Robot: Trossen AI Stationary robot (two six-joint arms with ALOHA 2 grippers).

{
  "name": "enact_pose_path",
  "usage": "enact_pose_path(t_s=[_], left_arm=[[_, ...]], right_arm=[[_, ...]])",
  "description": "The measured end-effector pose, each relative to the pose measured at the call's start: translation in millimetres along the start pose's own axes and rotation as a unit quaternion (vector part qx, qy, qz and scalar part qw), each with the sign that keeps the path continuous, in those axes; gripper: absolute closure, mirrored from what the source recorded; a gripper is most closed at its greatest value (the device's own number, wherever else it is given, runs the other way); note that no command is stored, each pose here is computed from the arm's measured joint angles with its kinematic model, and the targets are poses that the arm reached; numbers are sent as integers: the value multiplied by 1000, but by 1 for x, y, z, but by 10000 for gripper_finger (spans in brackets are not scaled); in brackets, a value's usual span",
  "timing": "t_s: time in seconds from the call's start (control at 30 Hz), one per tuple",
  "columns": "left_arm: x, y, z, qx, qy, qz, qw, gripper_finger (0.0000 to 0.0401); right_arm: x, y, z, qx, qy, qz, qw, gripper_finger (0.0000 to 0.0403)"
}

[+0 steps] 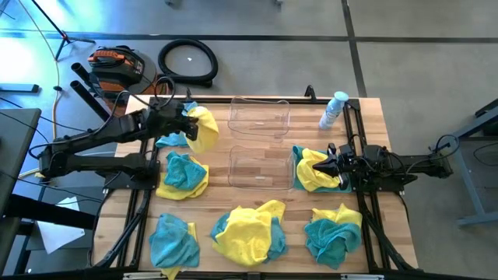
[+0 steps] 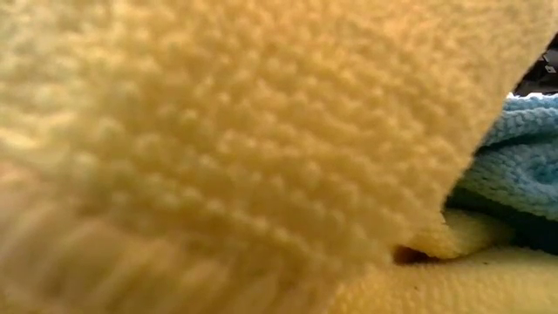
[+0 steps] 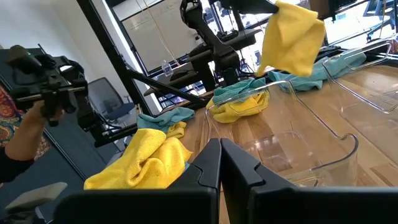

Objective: Sort microfiber towel by color & place in baskets
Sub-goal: Put the yellow towel into the bottom transparent bin

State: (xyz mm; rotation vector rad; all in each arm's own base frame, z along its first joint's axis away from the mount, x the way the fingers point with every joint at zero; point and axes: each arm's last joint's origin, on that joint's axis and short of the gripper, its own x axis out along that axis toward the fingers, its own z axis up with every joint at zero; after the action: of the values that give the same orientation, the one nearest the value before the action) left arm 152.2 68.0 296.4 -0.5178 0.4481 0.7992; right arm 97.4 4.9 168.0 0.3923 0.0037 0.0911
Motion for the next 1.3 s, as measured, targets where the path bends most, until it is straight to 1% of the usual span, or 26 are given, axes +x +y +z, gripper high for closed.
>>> enact_pose_path(t_s=[0.17, 0.37, 0.57, 0.8, 0.9, 1.03, 1.2, 1.3], left_arm=[[-5, -16, -1, 10, -8, -46, 999, 401], [-15, -50, 9, 40, -18, -81, 996, 401], [-23, -95, 14, 78, -14, -126, 989, 401], [-27, -153, 11, 118, -6, -154, 981, 401], [-21, -175, 8, 132, 4, -159, 978, 401], [-3, -201, 1, 149, 20, -154, 977, 401], [21, -228, 0, 176, 43, -162, 970, 401], [37, -238, -3, 183, 54, -158, 969, 401]], right_arm=[[0, 0, 0, 0, 0, 0, 1000, 402], [0, 0, 0, 0, 0, 0, 1000, 402], [0, 0, 0, 0, 1, 0, 1000, 402], [0, 0, 0, 0, 1, 0, 1000, 402], [0, 0, 0, 0, 1, 0, 1000, 402], [0, 0, 0, 0, 1, 0, 1000, 402], [0, 0, 0, 0, 1, 0, 1000, 402], [0, 0, 0, 0, 1, 0, 1000, 402]])
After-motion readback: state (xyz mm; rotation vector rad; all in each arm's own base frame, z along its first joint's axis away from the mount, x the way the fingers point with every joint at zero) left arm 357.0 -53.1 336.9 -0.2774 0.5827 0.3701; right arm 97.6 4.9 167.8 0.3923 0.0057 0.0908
